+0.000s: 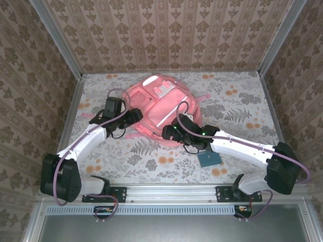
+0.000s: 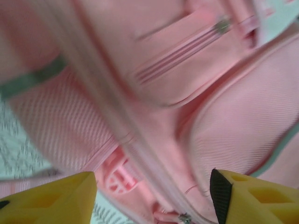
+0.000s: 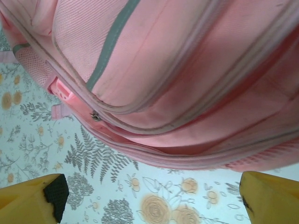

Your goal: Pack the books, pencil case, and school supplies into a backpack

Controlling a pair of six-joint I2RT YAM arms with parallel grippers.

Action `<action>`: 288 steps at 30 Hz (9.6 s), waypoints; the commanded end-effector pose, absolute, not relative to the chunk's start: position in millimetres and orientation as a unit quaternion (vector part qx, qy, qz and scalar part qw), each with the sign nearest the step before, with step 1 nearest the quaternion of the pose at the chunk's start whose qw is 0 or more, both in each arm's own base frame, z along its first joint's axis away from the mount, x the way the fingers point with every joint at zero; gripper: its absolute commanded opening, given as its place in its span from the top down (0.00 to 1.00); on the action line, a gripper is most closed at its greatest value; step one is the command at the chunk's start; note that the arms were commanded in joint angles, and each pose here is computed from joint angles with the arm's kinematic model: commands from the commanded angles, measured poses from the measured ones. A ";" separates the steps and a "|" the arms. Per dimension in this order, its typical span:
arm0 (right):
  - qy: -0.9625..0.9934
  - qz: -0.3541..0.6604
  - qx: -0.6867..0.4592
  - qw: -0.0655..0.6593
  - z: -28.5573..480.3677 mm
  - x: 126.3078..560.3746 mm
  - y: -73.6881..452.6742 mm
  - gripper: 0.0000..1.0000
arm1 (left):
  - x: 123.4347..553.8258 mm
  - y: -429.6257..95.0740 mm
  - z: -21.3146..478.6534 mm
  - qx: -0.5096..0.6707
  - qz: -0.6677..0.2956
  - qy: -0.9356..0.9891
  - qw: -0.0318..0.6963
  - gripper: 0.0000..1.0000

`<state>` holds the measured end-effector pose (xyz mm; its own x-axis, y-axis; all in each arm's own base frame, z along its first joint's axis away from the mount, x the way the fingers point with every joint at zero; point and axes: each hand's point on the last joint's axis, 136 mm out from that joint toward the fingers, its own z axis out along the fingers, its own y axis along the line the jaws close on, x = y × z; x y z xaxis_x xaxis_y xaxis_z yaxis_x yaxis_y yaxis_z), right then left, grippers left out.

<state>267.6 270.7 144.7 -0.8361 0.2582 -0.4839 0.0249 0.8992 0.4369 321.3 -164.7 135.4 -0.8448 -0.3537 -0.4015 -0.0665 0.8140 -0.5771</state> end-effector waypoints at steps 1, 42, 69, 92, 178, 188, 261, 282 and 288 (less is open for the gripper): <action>0.930 0.229 0.062 0.282 154.0 275.6 292.7 0.02 | 323.1 -169.3 132.9 -0.152 -0.319 0.905 0.236 0.39; 0.938 0.167 0.067 0.294 142.9 272.3 353.8 0.41 | 346.7 -197.2 154.1 -0.137 -0.442 0.858 0.225 0.95; 0.916 0.061 0.176 0.355 122.3 324.6 334.7 0.69 | 339.3 -203.2 168.7 -0.137 -0.461 0.849 0.220 0.96; 0.929 -0.051 0.126 0.345 127.3 312.0 293.4 0.85 | 340.7 -193.4 155.4 -0.146 -0.432 0.861 0.226 0.98; 0.951 0.056 -0.167 0.254 100.8 301.1 342.8 0.65 | 338.8 -182.4 164.4 -0.144 -0.437 0.858 0.229 1.00; 0.941 0.102 -0.149 0.285 116.3 312.0 359.0 0.71 | 336.8 -184.1 163.2 -0.144 -0.440 0.857 0.226 1.00; 0.959 0.005 -0.161 0.234 87.4 313.4 273.2 0.75 | 342.9 -158.5 154.9 -0.170 -0.420 0.859 0.237 1.00; 0.950 -0.092 -0.148 0.260 104.9 300.7 195.3 0.98 | 350.1 -134.0 145.8 -0.193 -0.379 0.869 0.254 1.00; 0.950 -0.041 -0.156 0.267 116.6 298.9 213.2 1.00 | 357.2 -135.6 148.1 -0.181 -0.378 0.871 0.256 1.00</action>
